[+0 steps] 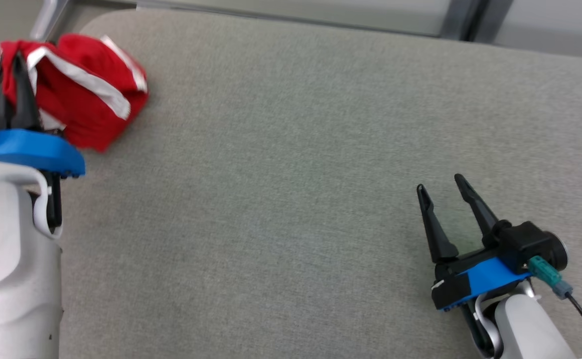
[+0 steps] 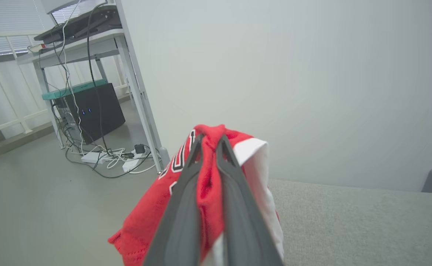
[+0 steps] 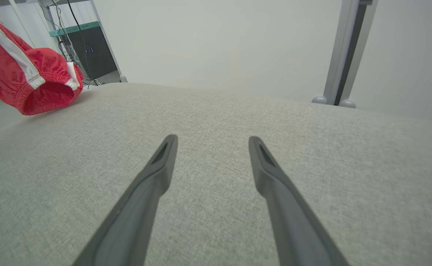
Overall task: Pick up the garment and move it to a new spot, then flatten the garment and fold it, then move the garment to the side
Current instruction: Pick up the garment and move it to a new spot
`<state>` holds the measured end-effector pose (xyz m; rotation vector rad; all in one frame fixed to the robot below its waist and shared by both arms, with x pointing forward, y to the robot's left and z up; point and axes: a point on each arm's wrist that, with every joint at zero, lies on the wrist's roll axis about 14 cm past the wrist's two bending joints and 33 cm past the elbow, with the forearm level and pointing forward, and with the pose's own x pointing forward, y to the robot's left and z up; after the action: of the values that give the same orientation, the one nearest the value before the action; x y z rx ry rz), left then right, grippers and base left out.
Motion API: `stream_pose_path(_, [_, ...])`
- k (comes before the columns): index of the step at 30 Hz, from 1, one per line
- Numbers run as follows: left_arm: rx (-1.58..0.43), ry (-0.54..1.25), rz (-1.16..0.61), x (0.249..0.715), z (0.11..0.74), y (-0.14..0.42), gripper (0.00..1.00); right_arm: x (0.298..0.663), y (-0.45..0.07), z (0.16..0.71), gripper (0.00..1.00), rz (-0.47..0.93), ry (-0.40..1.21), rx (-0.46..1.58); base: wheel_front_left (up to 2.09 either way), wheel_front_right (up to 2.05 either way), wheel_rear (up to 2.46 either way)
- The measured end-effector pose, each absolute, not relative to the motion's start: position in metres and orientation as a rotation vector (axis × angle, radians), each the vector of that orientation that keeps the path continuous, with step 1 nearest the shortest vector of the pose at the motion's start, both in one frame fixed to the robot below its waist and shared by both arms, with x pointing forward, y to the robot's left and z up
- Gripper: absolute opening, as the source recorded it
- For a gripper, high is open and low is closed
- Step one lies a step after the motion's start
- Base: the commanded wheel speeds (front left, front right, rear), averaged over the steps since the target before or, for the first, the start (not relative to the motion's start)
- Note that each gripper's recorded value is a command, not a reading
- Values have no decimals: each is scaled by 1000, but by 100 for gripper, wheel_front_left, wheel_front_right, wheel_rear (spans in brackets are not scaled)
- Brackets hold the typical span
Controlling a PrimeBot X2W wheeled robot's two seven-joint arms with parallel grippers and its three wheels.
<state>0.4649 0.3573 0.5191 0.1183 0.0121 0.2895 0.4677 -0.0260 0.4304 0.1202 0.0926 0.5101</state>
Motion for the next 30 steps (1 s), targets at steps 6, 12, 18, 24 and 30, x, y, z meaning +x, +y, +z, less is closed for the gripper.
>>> stream_pose_path(6, [157,-171,95,491,579,293,0,456,-44,446,100,445,73,132,0,0,0])
stream_pose_path(12, [84,-293,-177,514,618,182,0,443,-79,453,100,345,67,131,0,0,0])
stream_pose_path(18, [-37,-389,-456,505,650,67,0,429,-115,460,100,244,57,125,0,0,0])
stream_pose_path(24, [-188,-351,-565,489,640,18,0,418,-137,469,100,180,36,138,0,0,0])
stream_pose_path(30, [-254,-52,-464,472,531,28,15,411,-144,469,100,159,37,142,0,0,0])
